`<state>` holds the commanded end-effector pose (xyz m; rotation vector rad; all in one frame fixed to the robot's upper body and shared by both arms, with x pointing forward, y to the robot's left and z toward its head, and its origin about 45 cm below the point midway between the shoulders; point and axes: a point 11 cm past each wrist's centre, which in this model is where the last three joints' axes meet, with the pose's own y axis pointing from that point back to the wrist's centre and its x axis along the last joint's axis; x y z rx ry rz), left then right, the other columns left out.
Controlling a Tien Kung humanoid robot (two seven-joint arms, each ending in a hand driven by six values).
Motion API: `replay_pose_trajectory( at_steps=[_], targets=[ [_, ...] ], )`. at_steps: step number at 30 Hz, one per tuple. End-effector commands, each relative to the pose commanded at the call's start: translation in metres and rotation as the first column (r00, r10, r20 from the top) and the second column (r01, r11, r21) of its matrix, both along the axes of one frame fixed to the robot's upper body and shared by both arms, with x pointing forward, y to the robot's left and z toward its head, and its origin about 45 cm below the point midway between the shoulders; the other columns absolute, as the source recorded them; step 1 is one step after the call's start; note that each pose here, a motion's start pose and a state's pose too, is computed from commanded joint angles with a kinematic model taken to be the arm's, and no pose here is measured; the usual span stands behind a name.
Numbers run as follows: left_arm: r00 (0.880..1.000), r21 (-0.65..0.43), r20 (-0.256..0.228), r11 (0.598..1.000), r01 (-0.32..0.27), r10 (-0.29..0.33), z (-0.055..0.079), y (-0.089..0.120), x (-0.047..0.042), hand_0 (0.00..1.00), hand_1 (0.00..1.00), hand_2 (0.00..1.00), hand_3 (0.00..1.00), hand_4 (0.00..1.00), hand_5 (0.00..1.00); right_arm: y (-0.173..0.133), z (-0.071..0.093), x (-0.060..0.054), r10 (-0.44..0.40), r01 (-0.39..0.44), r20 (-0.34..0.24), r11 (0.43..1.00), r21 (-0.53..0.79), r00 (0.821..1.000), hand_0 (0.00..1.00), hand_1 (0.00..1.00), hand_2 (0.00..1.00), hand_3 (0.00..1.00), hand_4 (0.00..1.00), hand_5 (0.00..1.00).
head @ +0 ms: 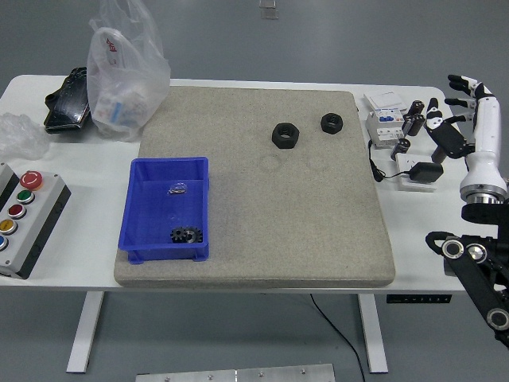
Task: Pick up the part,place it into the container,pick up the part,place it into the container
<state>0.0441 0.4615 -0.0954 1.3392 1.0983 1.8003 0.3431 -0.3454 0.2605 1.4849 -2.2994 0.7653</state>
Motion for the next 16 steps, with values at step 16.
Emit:
replay_pose_trajectory(
  at_steps=[16],
  targets=[
    [0.998, -0.028, -0.032, 0.998, -0.050, 0.049, -0.009, -0.015, -0.0249, 0.742, 0.690, 0.693, 0.715, 0.733, 0.457, 0.005, 0.051, 0.002, 0.062, -0.061, 0.146, 0.998, -0.014, 0.987, 0.457, 0.638, 0.724, 0.912, 0.571, 0.174]
  ],
)
